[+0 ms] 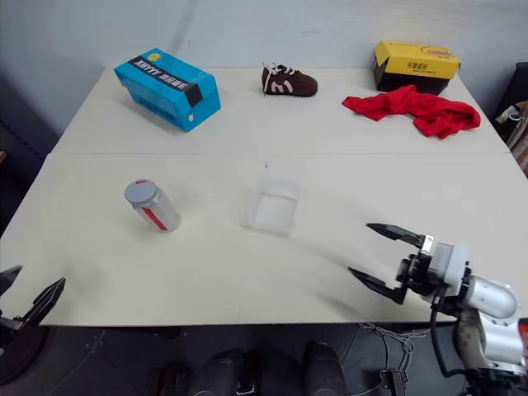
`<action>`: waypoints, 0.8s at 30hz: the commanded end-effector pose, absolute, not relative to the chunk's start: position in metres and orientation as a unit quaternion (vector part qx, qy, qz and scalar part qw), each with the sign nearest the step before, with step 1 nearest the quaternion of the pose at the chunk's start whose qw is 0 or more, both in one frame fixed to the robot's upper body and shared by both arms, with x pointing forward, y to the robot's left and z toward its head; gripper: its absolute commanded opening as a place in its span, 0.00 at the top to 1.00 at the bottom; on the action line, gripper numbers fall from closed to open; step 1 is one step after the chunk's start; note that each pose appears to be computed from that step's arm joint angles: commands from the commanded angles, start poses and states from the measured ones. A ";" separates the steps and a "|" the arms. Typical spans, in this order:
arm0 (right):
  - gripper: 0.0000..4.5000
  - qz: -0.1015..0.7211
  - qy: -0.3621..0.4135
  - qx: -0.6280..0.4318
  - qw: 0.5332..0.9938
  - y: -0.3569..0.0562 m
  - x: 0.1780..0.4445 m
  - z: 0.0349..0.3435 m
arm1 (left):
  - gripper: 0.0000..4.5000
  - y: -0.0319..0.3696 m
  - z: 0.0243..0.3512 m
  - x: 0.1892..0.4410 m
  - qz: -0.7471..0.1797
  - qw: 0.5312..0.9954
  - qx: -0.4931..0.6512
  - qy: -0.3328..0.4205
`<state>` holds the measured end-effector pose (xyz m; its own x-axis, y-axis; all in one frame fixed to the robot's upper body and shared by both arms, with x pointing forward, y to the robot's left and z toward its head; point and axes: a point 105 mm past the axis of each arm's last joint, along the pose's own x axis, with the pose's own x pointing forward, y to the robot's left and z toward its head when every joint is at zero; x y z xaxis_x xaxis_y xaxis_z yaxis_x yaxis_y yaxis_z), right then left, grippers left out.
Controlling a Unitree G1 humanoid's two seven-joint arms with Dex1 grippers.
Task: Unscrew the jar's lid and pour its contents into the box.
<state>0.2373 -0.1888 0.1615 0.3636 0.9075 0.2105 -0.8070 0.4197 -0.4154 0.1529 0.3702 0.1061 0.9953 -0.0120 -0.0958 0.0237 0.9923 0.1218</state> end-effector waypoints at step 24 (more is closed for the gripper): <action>0.00 0.552 -0.232 -0.100 0.795 -0.168 0.238 0.171 | 0.01 0.197 0.143 0.263 0.002 0.993 0.046 -0.109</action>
